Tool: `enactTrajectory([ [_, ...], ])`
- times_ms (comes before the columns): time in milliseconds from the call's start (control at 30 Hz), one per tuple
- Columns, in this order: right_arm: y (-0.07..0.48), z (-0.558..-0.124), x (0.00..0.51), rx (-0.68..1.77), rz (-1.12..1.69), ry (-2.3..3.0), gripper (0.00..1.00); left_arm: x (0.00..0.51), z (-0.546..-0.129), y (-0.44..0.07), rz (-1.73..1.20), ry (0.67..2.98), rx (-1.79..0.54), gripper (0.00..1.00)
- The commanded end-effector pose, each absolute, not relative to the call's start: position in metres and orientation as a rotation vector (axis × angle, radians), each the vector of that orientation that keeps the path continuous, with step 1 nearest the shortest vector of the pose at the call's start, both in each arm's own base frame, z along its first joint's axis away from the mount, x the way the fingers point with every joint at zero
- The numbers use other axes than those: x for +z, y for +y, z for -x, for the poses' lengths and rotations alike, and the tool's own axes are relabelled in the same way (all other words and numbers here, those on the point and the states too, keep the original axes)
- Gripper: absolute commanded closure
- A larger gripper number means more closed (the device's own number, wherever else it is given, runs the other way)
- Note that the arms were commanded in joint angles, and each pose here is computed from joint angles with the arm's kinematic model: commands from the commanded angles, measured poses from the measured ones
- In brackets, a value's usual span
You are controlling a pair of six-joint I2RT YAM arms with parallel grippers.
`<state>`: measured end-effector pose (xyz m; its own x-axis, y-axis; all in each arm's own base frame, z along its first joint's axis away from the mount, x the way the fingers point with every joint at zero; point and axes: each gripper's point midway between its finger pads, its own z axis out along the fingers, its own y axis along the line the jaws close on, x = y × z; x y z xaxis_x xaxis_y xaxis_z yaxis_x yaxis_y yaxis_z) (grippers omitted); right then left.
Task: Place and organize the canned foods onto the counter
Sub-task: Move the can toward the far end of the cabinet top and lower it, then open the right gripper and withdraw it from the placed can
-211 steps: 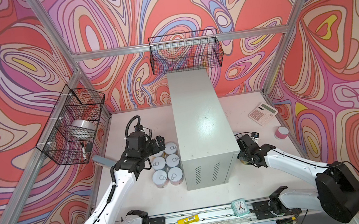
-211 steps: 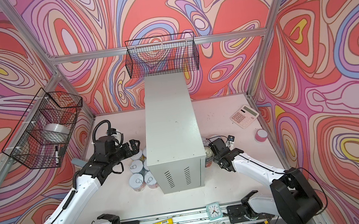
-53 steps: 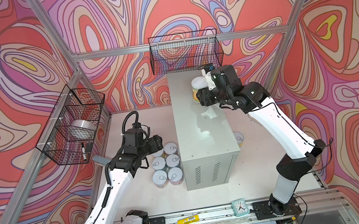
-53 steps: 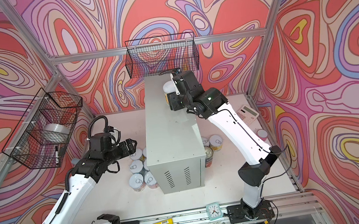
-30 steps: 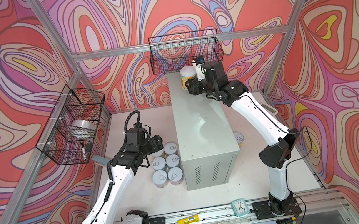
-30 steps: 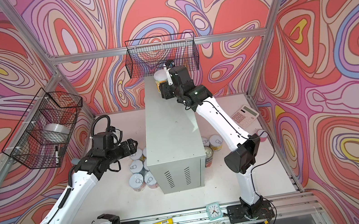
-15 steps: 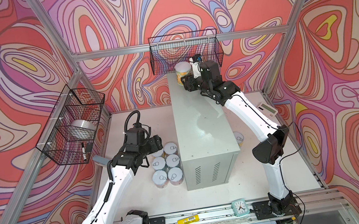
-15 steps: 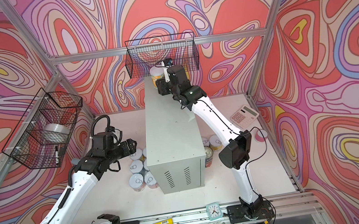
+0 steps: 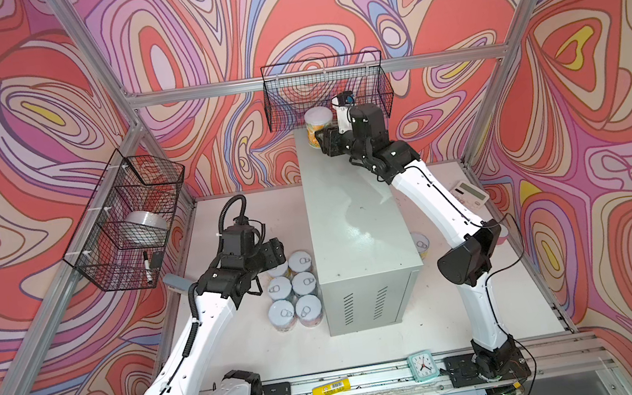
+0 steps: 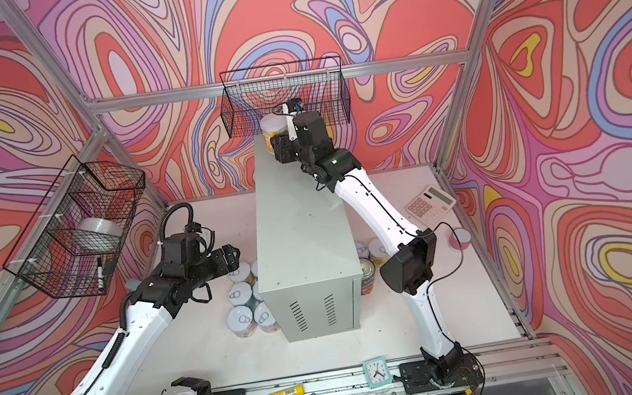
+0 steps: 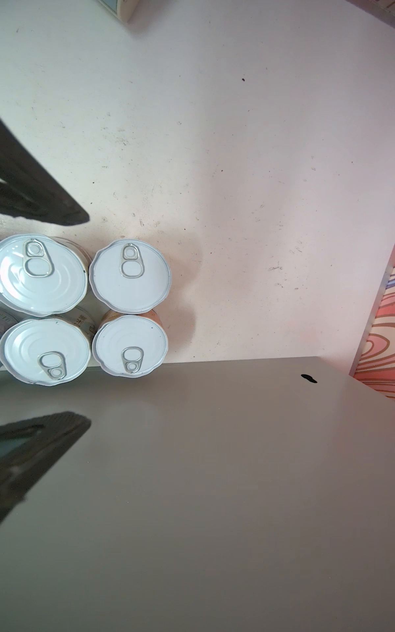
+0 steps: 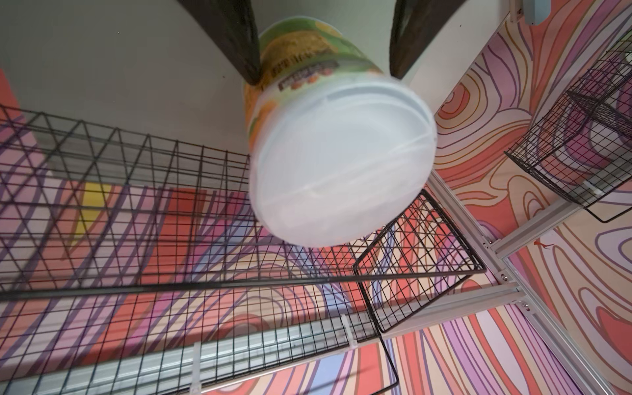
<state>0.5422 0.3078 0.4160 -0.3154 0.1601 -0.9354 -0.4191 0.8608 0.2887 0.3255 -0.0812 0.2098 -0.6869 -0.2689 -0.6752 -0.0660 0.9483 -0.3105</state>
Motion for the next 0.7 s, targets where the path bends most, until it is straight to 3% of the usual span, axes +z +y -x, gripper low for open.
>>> enactTrajectory([
  [0,0.310,-0.549,0.416,0.604,0.180,1.789,0.40,0.219,-0.325,-0.079,0.230,2.283,-0.328,0.14],
  [333,0.298,-0.530,0.442,0.617,0.178,1.759,0.40,0.222,-0.319,-0.076,0.233,2.273,-0.324,0.13],
  [667,0.223,-0.434,0.506,0.489,0.140,1.688,0.32,0.227,-0.317,-0.079,0.224,2.257,-0.358,0.13],
])
